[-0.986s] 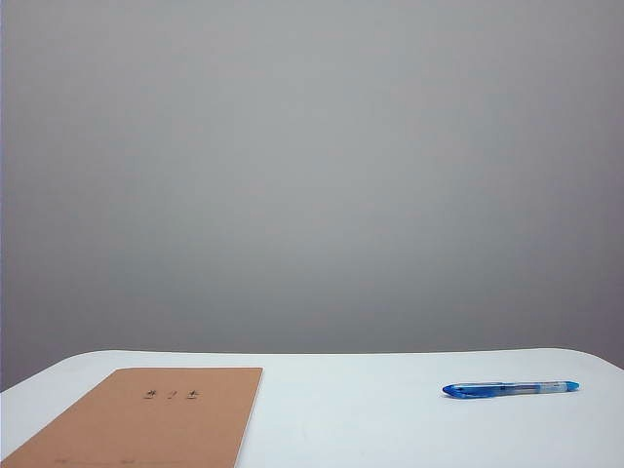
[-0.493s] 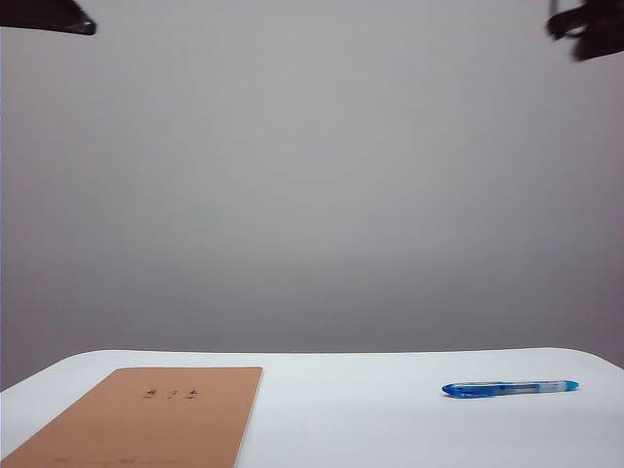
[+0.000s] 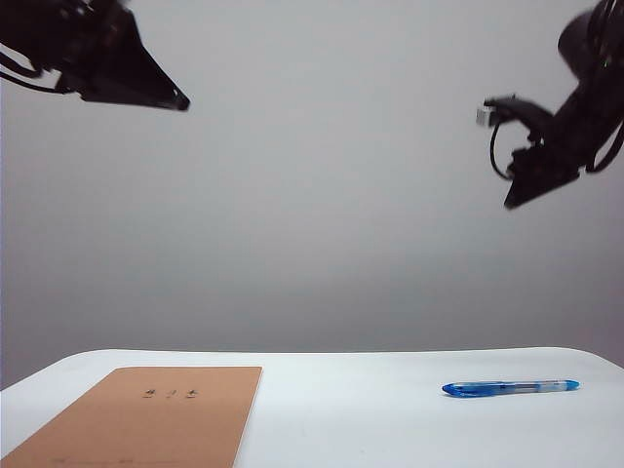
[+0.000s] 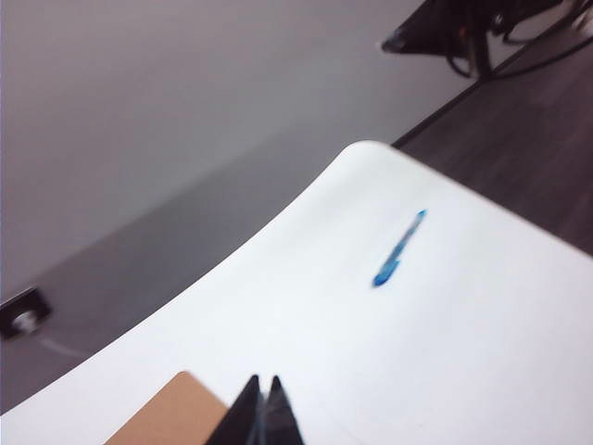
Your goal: Pick up a pen on the table and place it on the notebook.
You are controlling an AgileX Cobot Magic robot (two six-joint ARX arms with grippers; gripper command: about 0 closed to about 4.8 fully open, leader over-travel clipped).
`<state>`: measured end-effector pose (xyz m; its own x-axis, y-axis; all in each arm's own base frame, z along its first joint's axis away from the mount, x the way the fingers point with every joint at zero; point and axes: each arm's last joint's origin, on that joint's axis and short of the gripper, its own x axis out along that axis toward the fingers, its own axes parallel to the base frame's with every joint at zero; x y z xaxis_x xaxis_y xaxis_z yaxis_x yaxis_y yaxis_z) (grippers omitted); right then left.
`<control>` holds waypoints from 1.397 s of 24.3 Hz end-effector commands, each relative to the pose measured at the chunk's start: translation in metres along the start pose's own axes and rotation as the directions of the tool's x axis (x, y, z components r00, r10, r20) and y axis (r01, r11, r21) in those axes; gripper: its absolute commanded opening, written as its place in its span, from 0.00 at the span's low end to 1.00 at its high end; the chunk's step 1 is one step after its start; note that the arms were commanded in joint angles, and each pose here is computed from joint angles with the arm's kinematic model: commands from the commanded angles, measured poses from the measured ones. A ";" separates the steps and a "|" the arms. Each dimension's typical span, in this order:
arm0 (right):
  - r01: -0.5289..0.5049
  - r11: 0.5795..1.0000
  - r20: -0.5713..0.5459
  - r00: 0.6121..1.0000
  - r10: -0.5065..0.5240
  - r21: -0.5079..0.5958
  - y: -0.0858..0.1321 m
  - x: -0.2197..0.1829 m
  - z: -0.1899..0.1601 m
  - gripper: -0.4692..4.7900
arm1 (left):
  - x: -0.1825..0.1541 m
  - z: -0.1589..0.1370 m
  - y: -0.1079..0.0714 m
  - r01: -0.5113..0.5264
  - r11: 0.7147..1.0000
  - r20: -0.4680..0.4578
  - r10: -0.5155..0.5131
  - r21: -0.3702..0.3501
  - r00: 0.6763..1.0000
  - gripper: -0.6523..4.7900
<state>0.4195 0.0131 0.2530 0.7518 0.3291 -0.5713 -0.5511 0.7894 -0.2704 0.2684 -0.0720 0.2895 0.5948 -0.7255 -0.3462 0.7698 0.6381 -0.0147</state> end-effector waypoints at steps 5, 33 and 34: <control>-0.242 0.968 -0.047 0.970 0.240 -0.067 -0.024 0.068 -0.032 0.09 | 0.023 0.002 -0.027 -0.053 0.997 -0.069 0.057 0.058 0.996 0.11; -0.656 0.664 -0.379 0.753 0.538 -0.359 0.013 0.076 -0.080 0.71 | 0.025 -0.010 -0.039 0.078 0.997 -0.177 -0.078 -0.008 0.981 0.11; -0.663 0.660 -0.382 0.747 0.544 -0.354 0.015 0.079 -0.082 0.71 | 0.025 -0.009 -0.039 0.077 0.997 -0.174 -0.077 -0.007 0.982 0.11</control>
<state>0.4414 0.0053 0.1437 0.1393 0.4701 -0.8716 -0.9875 0.1317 -0.0867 0.2504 -0.1117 0.2697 0.4752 -0.7084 -0.5219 0.8066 0.5878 -0.0633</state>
